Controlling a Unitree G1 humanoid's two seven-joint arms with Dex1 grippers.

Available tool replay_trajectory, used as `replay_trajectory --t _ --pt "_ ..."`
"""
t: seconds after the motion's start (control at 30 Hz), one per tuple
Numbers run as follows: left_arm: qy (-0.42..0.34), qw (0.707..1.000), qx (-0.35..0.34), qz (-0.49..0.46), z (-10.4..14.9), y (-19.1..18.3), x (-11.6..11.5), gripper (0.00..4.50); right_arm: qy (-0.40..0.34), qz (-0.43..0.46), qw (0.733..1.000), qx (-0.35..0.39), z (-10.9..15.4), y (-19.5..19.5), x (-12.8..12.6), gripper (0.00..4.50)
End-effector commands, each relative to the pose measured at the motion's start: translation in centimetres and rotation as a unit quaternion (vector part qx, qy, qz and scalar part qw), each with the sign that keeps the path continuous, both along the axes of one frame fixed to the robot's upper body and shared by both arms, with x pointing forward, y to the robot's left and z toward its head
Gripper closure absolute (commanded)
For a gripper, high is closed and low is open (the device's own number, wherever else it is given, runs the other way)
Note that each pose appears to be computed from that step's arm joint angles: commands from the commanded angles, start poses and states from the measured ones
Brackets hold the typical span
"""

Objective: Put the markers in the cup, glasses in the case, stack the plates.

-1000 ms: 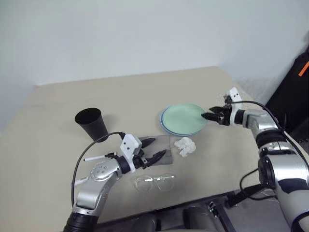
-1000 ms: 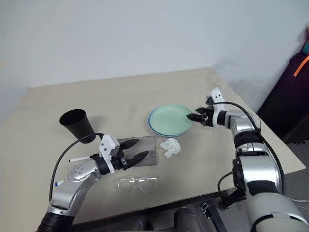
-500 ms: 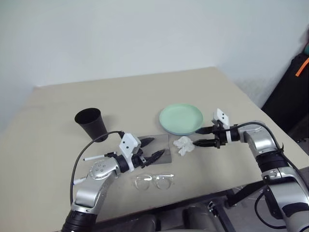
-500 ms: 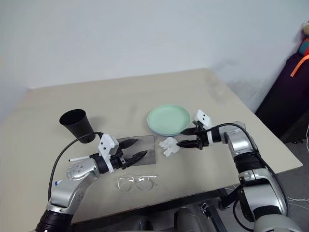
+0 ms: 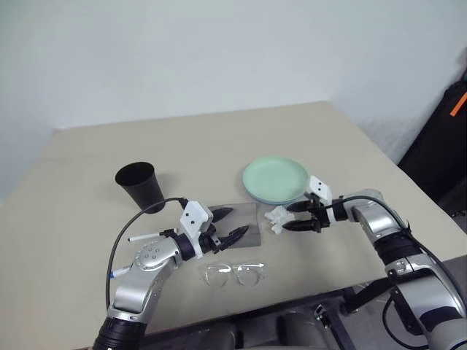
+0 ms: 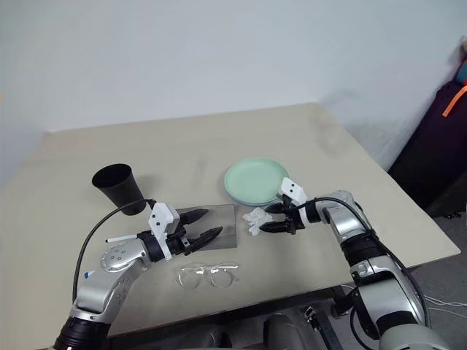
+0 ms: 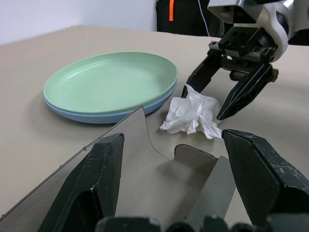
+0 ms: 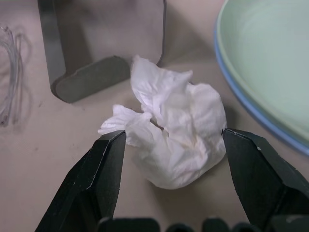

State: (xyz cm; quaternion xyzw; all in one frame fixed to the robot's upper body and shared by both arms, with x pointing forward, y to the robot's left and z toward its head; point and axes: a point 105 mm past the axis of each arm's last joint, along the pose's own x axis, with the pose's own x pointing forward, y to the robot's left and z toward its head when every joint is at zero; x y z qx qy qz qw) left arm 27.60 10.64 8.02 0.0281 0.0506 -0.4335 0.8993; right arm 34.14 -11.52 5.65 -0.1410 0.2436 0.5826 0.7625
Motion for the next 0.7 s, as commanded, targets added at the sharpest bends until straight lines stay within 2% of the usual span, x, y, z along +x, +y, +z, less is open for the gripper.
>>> replay_trajectory --t 0.03,0.3,0.37,0.47,0.57,0.7 --pt "-0.029 1.0 -0.002 -0.001 1.3 -0.1 0.4 1.07 -0.019 0.004 1.0 -0.007 0.4 -0.1 0.2 1.63" --pt "-0.032 0.999 -0.002 0.0 1.3 -0.1 0.5 1.07 -0.034 0.015 0.999 0.008 1.7 -0.2 0.3 4.39" --pt "-0.032 0.999 -0.002 0.0 1.3 -0.1 0.5 1.07 -0.039 0.018 0.999 0.02 2.4 -0.1 0.4 4.45" --pt "-0.033 0.999 -0.001 0.0 1.3 -0.1 0.5 1.07 -0.054 0.005 0.995 0.086 5.7 0.5 1.3 4.45" --pt "-0.033 0.999 0.0 0.0 1.3 0.0 0.5 1.07 -0.067 -0.014 0.99 0.119 7.8 0.7 2.3 4.45" --pt "-0.034 0.999 0.001 -0.001 1.3 0.0 0.6 1.07 -0.095 -0.088 0.982 0.139 9.6 0.5 5.1 4.45"
